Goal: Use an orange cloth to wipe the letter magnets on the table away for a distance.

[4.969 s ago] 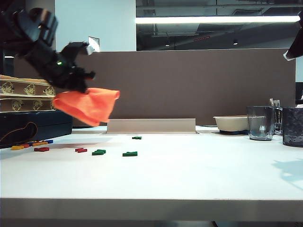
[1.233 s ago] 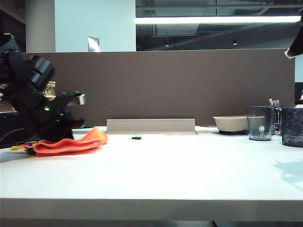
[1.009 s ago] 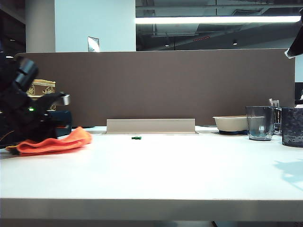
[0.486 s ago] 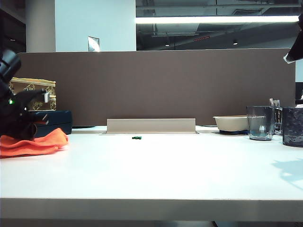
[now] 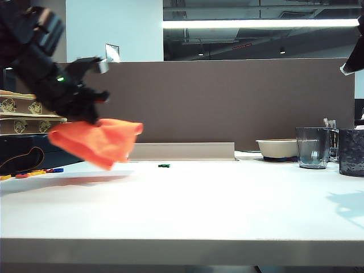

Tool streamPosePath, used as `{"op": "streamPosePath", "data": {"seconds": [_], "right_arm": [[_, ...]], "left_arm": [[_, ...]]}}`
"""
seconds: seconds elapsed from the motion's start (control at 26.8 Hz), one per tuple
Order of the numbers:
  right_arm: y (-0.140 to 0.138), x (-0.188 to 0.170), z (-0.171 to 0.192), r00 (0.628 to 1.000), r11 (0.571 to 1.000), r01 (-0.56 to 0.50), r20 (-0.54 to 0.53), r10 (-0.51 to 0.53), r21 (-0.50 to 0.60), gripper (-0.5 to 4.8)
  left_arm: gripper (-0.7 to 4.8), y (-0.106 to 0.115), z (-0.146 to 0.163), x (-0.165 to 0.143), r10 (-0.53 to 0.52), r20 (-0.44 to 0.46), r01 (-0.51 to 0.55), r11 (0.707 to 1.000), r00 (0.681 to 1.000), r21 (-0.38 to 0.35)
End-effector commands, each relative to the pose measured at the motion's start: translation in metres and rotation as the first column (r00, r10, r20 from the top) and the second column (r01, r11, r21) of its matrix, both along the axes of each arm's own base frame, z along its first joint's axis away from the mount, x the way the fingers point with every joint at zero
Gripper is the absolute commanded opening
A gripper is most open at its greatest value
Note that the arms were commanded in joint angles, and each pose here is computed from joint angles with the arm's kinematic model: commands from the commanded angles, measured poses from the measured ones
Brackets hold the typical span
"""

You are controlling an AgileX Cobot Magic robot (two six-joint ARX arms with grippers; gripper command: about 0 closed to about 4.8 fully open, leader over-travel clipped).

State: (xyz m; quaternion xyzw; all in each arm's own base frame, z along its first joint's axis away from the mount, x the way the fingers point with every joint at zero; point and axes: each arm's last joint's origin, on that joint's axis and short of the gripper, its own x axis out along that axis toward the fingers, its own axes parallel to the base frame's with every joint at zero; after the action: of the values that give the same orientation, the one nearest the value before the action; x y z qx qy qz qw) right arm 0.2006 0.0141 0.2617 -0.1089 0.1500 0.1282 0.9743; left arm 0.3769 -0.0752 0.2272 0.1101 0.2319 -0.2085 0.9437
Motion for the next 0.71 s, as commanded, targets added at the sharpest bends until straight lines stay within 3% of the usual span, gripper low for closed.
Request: {"op": "streamPosePath", "data": {"seconds": [0.04, 0.22, 0.71], "right_arm": [[0.000, 0.000, 0.003, 1.000, 1.000, -0.002, 0.021, 0.002, 0.003, 2.43], [0.004, 0.000, 0.003, 1.000, 1.000, -0.018, 0.021, 0.018, 0.002, 2.43], [0.005, 0.000, 0.003, 1.000, 1.000, -0.021, 0.016, 0.021, 0.001, 2.43]], "left_arm": [[-0.06, -0.022, 0.015, 0.001, -0.059, 0.073, 0.061, 0.998, 0.996, -0.028], [-0.06, -0.051, 0.028, 0.009, -0.120, 0.150, 0.127, 0.991, 0.981, -0.042], [-0.06, -0.095, 0.033, 0.060, -0.219, 0.187, 0.246, 0.960, 0.958, -0.132]]}}
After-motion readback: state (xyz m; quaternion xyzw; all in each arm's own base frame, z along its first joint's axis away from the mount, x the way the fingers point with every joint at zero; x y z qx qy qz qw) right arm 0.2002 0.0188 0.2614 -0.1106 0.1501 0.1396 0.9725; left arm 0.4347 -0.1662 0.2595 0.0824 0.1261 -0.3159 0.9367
